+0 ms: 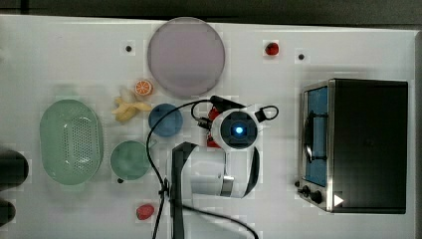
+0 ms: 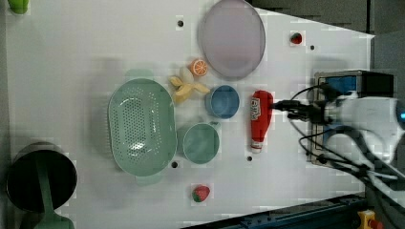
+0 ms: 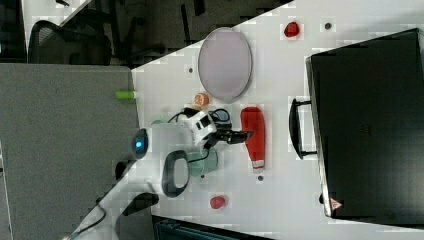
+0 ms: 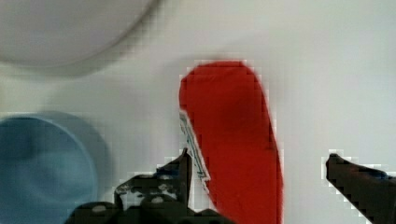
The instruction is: Pick ketchup from plate and place it on table.
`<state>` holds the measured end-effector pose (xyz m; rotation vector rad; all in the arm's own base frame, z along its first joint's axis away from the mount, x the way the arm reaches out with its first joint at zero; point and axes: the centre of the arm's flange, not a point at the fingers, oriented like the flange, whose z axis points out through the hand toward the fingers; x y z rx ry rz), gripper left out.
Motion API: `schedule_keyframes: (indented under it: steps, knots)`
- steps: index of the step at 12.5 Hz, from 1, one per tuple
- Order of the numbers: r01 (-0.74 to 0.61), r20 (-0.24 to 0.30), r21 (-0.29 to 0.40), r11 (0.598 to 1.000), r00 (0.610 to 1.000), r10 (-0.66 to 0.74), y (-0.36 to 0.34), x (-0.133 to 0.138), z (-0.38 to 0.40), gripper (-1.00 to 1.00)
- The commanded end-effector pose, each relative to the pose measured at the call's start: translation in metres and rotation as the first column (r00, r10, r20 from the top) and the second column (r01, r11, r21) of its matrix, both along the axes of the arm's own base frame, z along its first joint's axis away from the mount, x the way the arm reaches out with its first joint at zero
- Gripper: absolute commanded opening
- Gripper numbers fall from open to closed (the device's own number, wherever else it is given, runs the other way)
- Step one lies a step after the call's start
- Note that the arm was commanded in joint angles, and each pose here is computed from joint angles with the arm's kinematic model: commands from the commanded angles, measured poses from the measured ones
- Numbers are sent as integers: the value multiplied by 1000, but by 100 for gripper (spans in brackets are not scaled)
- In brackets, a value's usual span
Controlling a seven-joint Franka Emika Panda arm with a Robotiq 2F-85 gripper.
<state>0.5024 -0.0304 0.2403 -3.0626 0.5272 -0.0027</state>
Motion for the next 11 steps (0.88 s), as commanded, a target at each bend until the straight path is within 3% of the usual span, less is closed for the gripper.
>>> schedule_keyframes:
  steps: [1, 5, 7, 9, 11]
  knots:
    - [206, 103, 23, 978, 973, -207, 4, 33, 114, 100]
    - [453, 17, 26, 891, 891, -454, 12, 33, 217, 100]
    - [476, 20, 29, 879, 879, -477, 16, 35, 266, 100]
    - [478, -19, 10, 878, 878, -478, 14, 29, 296, 100]
    - [509, -11, 1, 861, 861, -508, 11, 29, 322, 100]
